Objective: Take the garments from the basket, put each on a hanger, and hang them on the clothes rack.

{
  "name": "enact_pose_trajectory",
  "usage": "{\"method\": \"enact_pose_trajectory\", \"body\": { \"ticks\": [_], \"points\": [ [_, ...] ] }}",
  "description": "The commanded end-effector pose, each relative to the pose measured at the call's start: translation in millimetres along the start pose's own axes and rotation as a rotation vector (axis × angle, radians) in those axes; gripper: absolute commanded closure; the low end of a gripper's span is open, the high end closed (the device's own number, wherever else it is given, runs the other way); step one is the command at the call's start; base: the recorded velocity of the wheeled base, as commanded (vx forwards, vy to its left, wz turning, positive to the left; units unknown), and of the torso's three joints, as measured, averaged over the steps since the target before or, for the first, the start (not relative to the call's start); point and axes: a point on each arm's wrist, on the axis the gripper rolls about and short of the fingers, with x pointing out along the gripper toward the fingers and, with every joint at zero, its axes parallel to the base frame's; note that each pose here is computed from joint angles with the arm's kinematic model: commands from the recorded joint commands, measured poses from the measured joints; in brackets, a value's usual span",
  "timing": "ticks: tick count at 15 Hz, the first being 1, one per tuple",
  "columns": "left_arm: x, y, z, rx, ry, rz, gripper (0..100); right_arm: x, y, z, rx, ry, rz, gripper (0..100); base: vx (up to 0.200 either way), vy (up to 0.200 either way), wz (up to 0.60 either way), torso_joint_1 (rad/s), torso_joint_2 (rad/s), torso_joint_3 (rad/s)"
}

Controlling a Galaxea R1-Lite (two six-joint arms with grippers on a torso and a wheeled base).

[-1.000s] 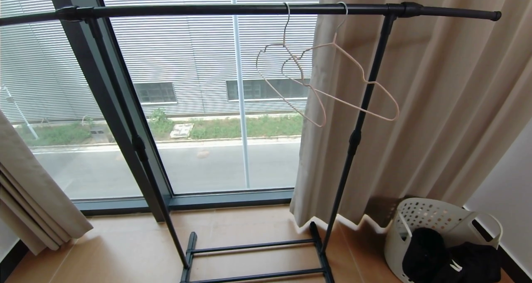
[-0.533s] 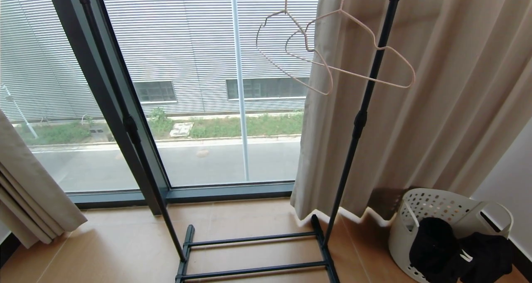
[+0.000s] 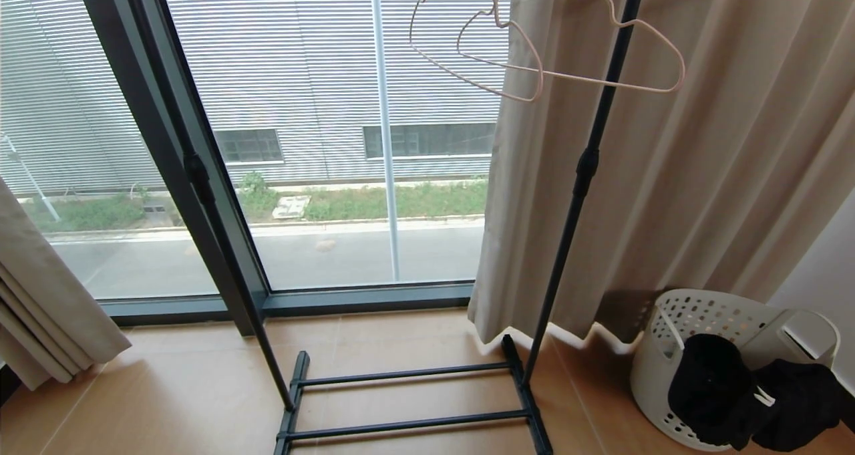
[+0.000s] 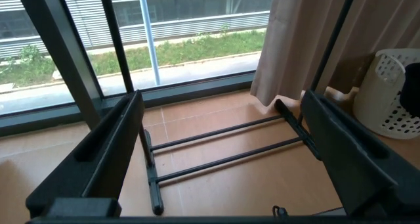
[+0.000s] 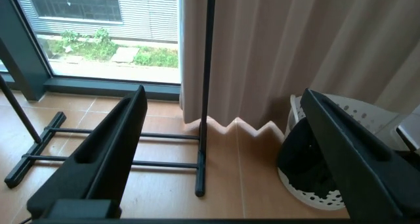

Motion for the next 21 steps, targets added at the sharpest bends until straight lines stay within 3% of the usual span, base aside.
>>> {"method": "enact_pose_trajectory", "body": {
  "ticks": [1, 8, 10, 21],
  "points": [
    [0.1, 0.0, 0.2, 0.0, 0.001, 0.0, 0, 0.0, 0.0, 0.1, -0.001, 0.0, 0.001, 0, 0.0, 0.0, 0.0, 0.0, 0.0, 0.0],
    [0.1, 0.0, 0.2, 0.0, 0.001, 0.0, 0, 0.0, 0.0, 0.1, 0.001, 0.0, 0.001, 0, 0.0, 0.0, -0.51, 0.001, 0.0, 0.005],
    [0.1, 0.0, 0.0, 0.0, 0.002, 0.0, 0, 0.0, 0.0, 0.1, 0.001, 0.0, 0.0, 0, 0.0, 0.0, 0.0, 0.0, 0.0, 0.0],
    [0.1, 0.0, 0.0, 0.0, 0.002, 0.0, 0, 0.0, 0.0, 0.1, -0.001, 0.0, 0.001, 0, 0.0, -0.2, 0.0, 0.004, 0.0, 0.002]
  ]
}}
